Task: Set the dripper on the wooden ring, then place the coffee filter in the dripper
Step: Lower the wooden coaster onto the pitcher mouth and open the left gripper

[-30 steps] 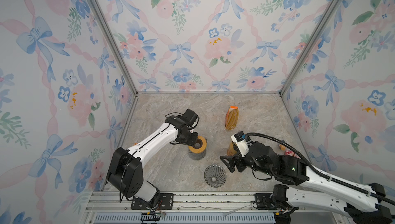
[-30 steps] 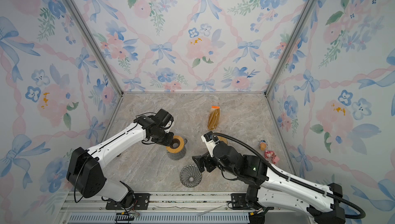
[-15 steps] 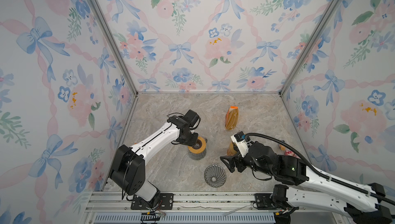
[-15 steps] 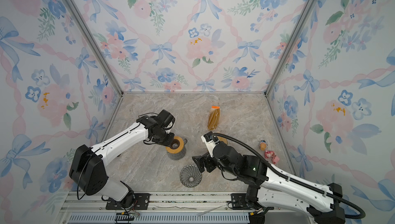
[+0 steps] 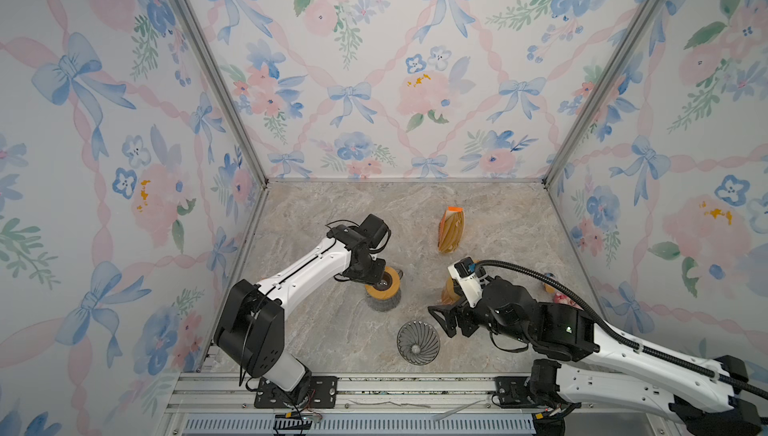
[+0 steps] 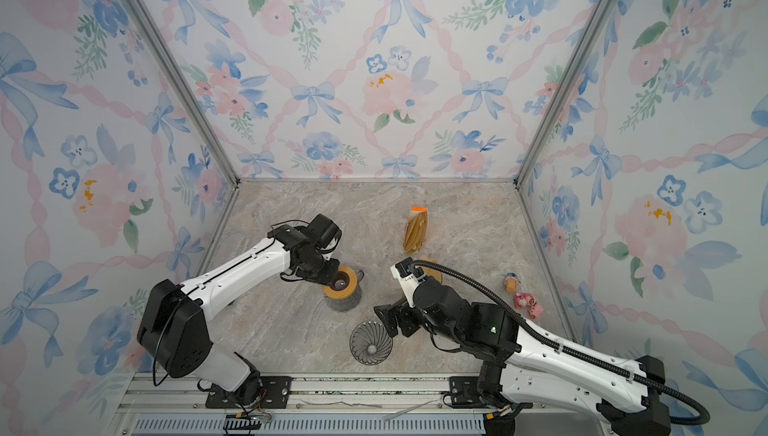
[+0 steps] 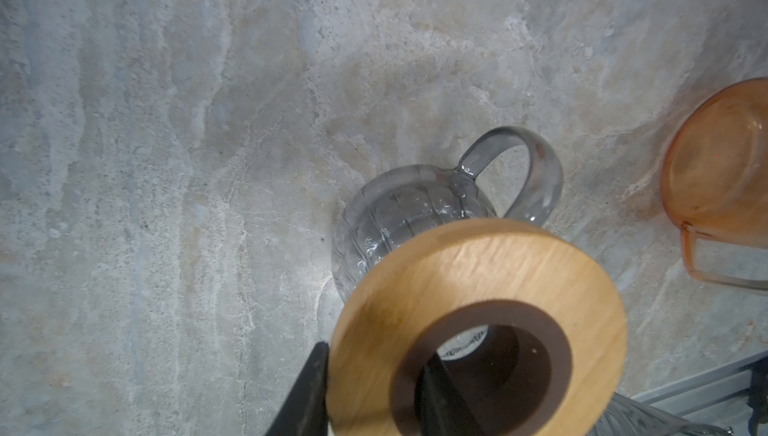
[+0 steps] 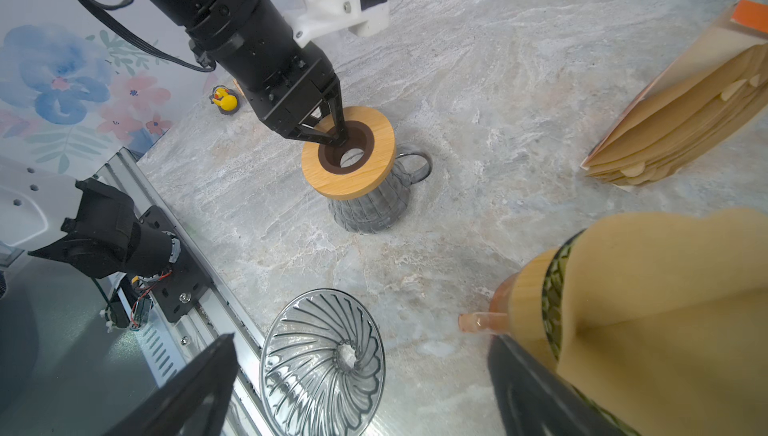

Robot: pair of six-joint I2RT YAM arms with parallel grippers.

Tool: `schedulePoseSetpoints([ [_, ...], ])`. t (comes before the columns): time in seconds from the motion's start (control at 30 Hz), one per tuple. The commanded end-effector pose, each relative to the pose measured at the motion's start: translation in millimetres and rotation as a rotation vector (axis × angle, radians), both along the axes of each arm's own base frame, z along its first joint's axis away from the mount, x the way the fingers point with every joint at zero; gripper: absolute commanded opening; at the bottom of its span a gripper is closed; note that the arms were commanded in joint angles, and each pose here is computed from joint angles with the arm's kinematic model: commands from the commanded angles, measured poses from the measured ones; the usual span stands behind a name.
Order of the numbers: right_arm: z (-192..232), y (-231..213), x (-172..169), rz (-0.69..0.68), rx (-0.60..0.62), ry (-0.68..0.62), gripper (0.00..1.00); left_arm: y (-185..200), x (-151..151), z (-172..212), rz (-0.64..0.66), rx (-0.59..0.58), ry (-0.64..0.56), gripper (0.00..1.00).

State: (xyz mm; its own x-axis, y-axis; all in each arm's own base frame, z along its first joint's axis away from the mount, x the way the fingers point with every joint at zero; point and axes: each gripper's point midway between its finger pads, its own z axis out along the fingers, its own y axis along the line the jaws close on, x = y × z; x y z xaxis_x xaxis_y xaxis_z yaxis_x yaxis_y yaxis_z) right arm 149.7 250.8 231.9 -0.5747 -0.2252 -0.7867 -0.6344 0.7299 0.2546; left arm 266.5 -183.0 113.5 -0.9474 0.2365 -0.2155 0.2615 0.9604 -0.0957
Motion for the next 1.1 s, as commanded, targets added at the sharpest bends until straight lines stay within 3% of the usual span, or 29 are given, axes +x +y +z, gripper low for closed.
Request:
schedulePoseSetpoints([
  [0.0, -6.4, -5.1, -3.0, -0.008, -0.018, 0.005, 0.96, -1.6, 3.1, 2.0, 0.010, 0.010, -0.007, 0.35],
  [0.33, -7.4, -4.5, -2.7, -0.008, -0.022, 0.007, 0.96, -4.1, 3.8, 6.1, 0.011, -0.006, -0.012, 0.45],
  [1.07, -7.3, -0.8, -2.6, -0.002, -0.021, 0.010, 0.96, -4.1, -0.6, 24.0, 0.017, -0.053, -0.050, 0.49],
])
